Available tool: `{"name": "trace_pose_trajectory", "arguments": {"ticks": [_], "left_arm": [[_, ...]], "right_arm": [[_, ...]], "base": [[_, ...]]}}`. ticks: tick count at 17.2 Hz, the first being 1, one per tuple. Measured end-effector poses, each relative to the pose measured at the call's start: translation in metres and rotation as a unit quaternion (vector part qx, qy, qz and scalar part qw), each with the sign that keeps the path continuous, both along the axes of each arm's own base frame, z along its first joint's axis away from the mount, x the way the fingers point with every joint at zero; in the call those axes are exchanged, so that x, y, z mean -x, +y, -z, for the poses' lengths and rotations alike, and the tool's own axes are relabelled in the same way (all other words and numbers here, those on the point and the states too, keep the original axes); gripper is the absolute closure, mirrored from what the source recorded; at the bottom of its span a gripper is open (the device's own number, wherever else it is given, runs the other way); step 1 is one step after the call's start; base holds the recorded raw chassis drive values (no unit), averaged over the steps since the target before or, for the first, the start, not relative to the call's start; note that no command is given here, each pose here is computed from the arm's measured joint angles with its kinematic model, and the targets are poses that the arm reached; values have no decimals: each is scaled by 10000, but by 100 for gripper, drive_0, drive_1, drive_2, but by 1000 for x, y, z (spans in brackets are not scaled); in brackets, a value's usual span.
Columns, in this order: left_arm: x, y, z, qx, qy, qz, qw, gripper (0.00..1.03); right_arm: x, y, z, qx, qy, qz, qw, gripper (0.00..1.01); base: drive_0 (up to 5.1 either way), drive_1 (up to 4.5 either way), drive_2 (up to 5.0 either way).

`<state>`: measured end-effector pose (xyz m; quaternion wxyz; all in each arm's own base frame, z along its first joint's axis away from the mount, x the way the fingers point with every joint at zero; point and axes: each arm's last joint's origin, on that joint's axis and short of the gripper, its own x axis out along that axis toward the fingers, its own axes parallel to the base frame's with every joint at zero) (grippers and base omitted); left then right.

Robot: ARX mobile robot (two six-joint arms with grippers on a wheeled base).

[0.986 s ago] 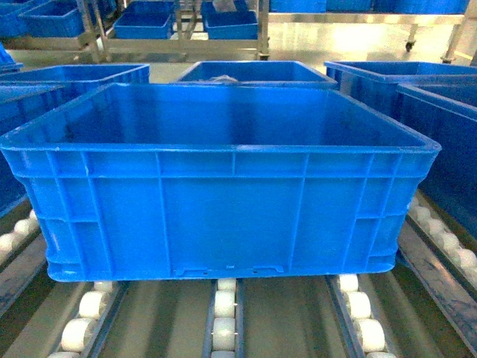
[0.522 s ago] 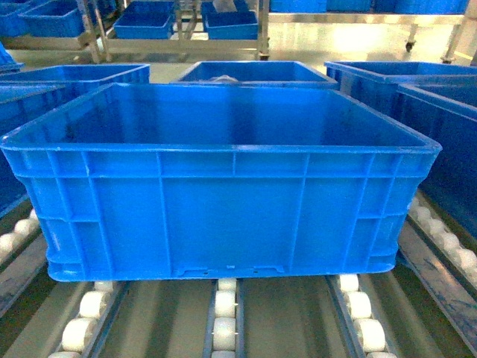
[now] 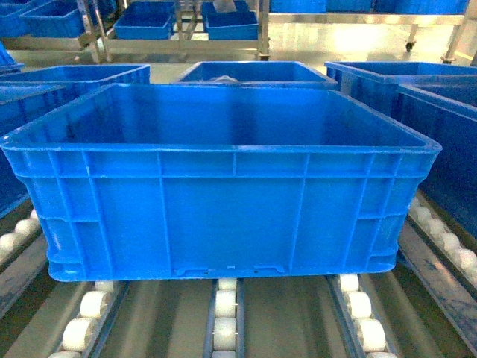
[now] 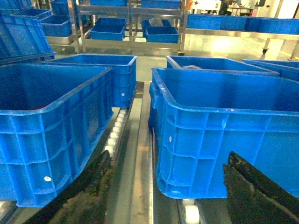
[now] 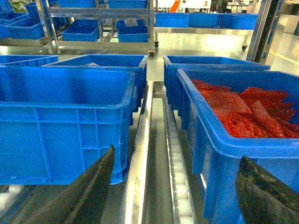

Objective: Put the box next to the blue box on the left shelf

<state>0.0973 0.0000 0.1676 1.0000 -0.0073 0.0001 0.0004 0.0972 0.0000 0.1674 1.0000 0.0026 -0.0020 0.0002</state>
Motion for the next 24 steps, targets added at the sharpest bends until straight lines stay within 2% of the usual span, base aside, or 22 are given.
{"name": "trace_pose_trajectory", "arguments": {"ticks": [2, 3, 24], "left_arm": [[0, 0, 0, -2, 0, 0, 10000, 5], [0, 0, 0, -8, 0, 0, 10000, 6], [0, 0, 0, -8, 0, 0, 10000, 5]], "right_arm": [[0, 0, 0, -4, 0, 0, 10000, 1], [0, 0, 0, -2, 0, 0, 10000, 4], [0, 0, 0, -4, 0, 0, 10000, 3]], "base": [[0, 0, 0], [0, 0, 0], [0, 0, 0]]}}
